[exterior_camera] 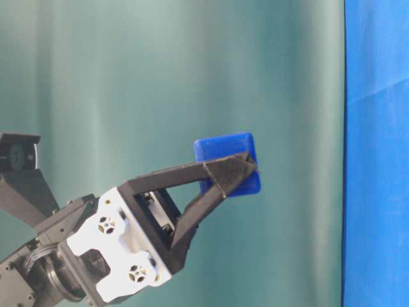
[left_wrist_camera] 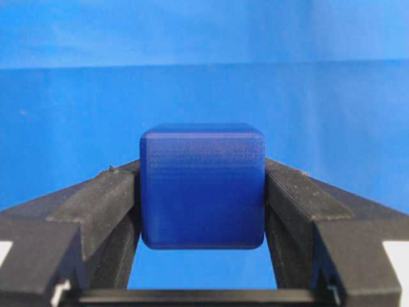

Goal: Handover the blue block to the right arm after grasping it with the left arm, then place it in the designated position.
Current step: 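Lift the blue cube with the left gripper and raise it upright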

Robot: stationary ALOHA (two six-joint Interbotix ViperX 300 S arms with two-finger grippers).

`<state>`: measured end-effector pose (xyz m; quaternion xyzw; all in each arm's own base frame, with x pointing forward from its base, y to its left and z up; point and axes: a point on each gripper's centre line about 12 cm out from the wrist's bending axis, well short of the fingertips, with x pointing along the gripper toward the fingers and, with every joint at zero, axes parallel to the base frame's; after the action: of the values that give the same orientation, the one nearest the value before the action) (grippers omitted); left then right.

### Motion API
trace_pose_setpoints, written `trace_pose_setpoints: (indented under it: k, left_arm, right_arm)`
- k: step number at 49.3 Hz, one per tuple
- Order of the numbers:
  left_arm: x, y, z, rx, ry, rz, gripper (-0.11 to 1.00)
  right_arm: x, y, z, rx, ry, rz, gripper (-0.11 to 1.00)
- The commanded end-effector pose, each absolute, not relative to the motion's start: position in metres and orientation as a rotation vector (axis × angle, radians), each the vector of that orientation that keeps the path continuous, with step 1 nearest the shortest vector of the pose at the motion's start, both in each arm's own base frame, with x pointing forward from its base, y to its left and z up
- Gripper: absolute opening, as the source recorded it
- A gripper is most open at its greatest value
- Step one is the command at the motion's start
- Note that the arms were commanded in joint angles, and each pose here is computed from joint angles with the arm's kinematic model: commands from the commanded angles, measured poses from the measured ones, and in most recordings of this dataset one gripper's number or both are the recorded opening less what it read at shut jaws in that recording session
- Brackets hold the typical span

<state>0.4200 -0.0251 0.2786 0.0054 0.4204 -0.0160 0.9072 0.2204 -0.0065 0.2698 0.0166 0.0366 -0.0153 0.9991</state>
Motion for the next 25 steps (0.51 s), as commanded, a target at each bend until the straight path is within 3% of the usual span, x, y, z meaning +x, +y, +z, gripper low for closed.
trace_pose_setpoints:
  k: [1,25]
  left_arm:
    - [0.4173,-0.0261,0.3013,0.010,0.808,-0.036,0.48]
    - [0.4127,-0.0259,0.3026,0.008,0.770,-0.038,0.48]
  right_arm:
    - [0.2228,-0.0070,0.2762,0.036,0.056,-0.033,0.96]
    - [0.2230,-0.0070,0.2758,0.036,0.058,-0.033,0.96]
